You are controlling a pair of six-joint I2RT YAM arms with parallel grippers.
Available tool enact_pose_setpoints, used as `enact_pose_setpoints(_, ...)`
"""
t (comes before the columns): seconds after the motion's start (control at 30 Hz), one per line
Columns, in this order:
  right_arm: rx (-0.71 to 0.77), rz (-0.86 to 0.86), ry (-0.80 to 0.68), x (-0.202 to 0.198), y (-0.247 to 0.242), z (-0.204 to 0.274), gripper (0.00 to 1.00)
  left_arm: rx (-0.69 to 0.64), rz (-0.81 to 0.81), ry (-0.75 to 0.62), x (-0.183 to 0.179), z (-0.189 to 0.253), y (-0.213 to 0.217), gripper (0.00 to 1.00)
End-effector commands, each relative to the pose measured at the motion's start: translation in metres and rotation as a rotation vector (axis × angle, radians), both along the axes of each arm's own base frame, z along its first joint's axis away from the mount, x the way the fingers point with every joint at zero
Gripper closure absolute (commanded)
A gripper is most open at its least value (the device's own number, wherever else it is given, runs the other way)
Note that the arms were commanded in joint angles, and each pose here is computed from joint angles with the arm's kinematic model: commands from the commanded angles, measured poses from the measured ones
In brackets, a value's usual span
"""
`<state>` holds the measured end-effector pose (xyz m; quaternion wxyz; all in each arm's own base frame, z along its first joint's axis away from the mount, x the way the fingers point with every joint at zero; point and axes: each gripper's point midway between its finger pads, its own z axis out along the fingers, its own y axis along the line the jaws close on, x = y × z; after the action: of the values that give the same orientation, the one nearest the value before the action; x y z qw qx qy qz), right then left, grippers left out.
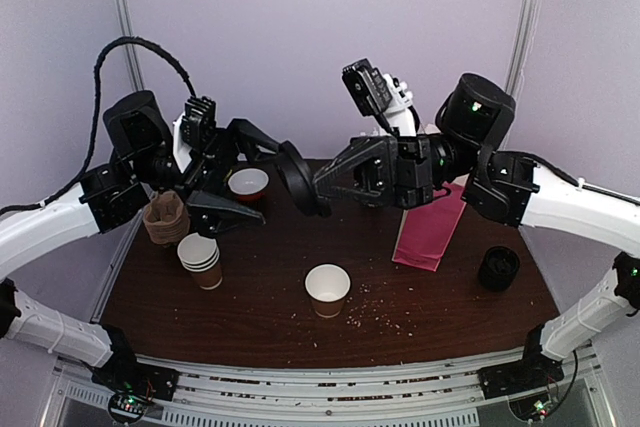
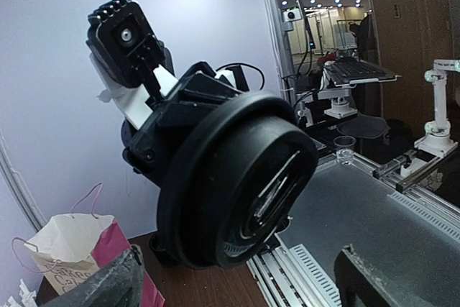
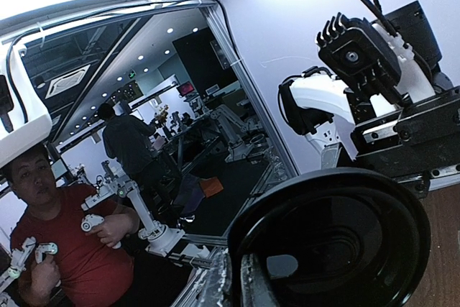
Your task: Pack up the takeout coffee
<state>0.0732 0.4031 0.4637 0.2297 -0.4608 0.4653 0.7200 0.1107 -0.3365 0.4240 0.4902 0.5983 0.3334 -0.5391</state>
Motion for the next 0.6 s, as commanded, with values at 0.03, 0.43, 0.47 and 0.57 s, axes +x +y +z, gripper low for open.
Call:
enact_pose_setpoints(0.03, 0.060, 0.085, -0.008, -0.015, 0.002, 0.013, 1.00, -0.045, -0.107, -0.051, -0.016, 0.018, 0.006, 0.06)
enact_pose_setpoints(0.43, 0.071, 0.140, 0.021, -0.021, 0.008, 0.012, 1.00, -0.058, -0.179, -0.071, -0.025, 0.022, 0.009, 0.39)
enact_pose_setpoints(0.47, 0.073, 0.141, 0.022, -0.021, 0.009, 0.012, 1.00, -0.060, -0.183, -0.072, -0.025, 0.023, 0.009, 0.45)
enact_pose_setpoints(0.57, 0.078, 0.149, 0.030, -0.022, 0.009, 0.012, 1.00, -0.064, -0.187, -0.076, -0.026, 0.025, 0.009, 0.52)
